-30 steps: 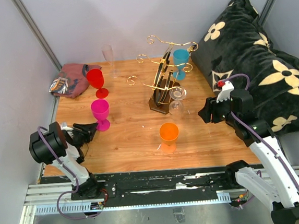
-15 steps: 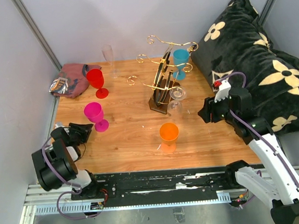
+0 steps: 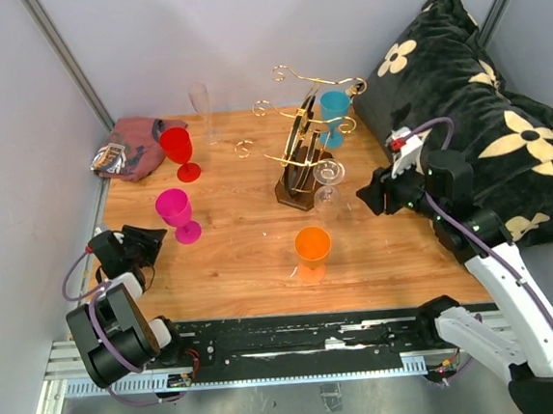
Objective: Take the wine glass off the wine glass rack
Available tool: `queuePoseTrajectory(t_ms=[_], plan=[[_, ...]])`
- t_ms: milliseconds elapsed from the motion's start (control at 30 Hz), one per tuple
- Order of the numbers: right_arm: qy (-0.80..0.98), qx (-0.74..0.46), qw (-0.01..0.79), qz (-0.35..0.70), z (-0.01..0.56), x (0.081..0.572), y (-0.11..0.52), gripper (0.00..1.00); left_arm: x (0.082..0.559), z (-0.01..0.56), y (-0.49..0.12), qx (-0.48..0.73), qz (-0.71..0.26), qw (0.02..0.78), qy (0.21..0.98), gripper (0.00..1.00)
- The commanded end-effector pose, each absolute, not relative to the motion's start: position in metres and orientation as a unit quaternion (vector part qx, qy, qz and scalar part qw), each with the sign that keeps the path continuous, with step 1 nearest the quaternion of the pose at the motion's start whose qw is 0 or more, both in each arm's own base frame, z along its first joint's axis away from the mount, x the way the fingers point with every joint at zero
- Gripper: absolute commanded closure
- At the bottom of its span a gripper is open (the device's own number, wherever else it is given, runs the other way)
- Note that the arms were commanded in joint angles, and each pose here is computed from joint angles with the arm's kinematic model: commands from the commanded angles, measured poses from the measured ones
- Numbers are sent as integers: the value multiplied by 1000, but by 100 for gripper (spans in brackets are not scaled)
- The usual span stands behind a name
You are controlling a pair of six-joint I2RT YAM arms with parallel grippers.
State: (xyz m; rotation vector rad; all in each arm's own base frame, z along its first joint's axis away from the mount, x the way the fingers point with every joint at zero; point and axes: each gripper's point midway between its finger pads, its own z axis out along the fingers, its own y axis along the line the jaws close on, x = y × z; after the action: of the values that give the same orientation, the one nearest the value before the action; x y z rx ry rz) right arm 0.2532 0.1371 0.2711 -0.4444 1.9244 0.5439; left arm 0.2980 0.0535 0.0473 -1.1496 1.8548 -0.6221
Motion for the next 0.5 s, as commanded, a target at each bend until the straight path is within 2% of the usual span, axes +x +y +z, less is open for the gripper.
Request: queuePoseTrajectory(t_ms=[0, 167, 467], plan=[[746, -299, 571, 167, 300, 244, 157, 56, 297, 52, 55, -457, -247, 427, 740, 48], [693, -402, 589, 108, 303, 234, 177, 56, 295, 59, 56, -449, -241, 434, 743, 48], [650, -461, 604, 26, 300, 245, 189, 60, 302, 73, 52, -437, -262, 443, 737, 47]])
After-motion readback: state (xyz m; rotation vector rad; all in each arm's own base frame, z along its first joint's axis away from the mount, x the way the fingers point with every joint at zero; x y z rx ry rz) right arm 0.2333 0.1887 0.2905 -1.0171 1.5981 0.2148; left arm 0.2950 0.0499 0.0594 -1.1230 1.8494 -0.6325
